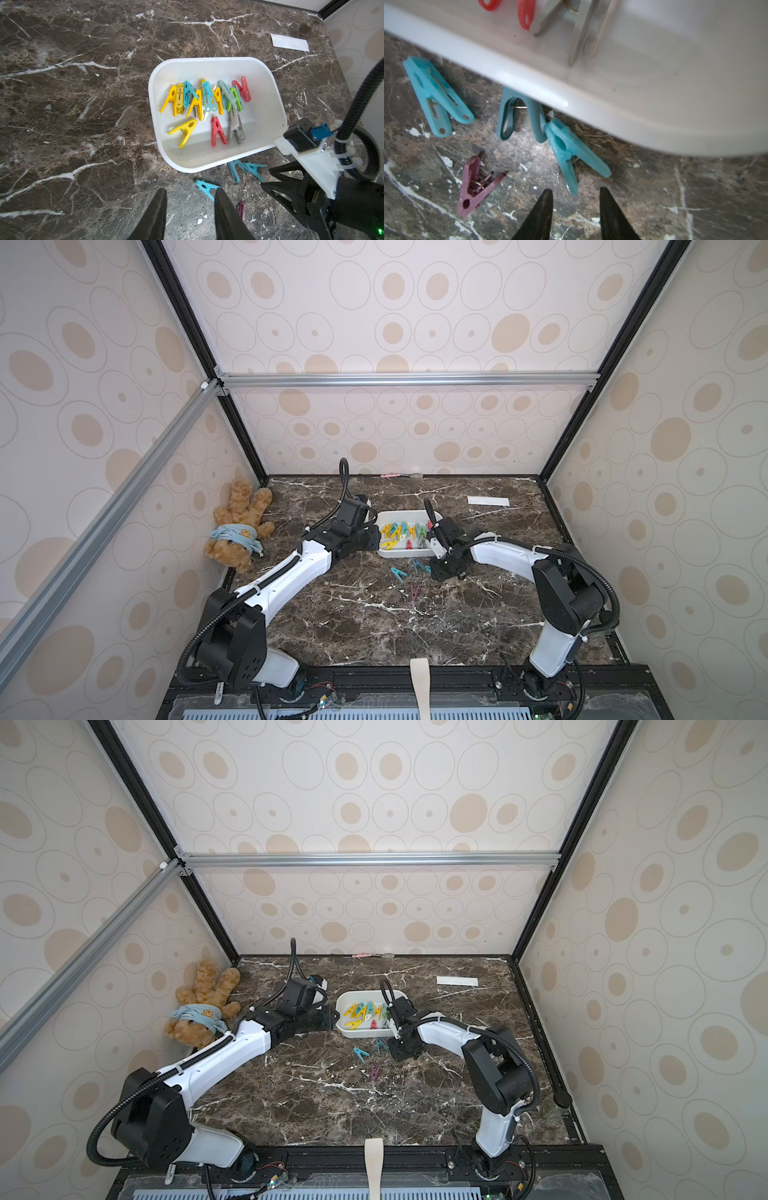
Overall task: Put the clothespins into the storage box
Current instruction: Pick up the clothespin from the center of the board.
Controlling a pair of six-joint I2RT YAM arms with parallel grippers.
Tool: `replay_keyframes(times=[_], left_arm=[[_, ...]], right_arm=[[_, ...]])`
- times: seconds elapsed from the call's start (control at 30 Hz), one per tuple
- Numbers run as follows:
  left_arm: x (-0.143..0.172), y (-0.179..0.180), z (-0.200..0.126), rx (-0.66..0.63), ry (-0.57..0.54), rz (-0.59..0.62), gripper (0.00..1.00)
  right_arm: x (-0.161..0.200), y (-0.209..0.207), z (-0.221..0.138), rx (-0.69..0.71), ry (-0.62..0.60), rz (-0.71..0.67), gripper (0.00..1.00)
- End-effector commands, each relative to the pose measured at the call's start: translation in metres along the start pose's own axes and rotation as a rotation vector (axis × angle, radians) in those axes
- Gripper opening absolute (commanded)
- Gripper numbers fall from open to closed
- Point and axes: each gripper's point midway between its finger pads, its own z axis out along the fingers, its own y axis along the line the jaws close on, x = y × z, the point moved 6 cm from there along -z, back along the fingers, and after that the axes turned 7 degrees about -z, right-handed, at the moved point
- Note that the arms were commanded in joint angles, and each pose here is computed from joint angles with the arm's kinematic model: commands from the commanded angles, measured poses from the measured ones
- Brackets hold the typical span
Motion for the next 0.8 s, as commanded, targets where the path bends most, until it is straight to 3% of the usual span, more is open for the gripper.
replay_keyframes(times=[0.0, 0.5, 0.77], left_arm=[[-0.006, 0.000, -0.007, 0.009, -0.032, -0.017, 0.39], [-0.008, 0.001, -0.012, -0.012, -0.042, -0.013, 0.38], [-0.009, 0.002, -0.014, -0.021, -0.047, -0.012, 0.38]], right_arm=[[0.000, 0.000, -0.001, 0.017, 0.014, -0.024, 0.40], [-0.010, 0.006, 0.020, -0.047, 0.037, -0.024, 0.31], [-0.004, 0.008, 0.021, -0.069, 0.056, -0.015, 0.14]])
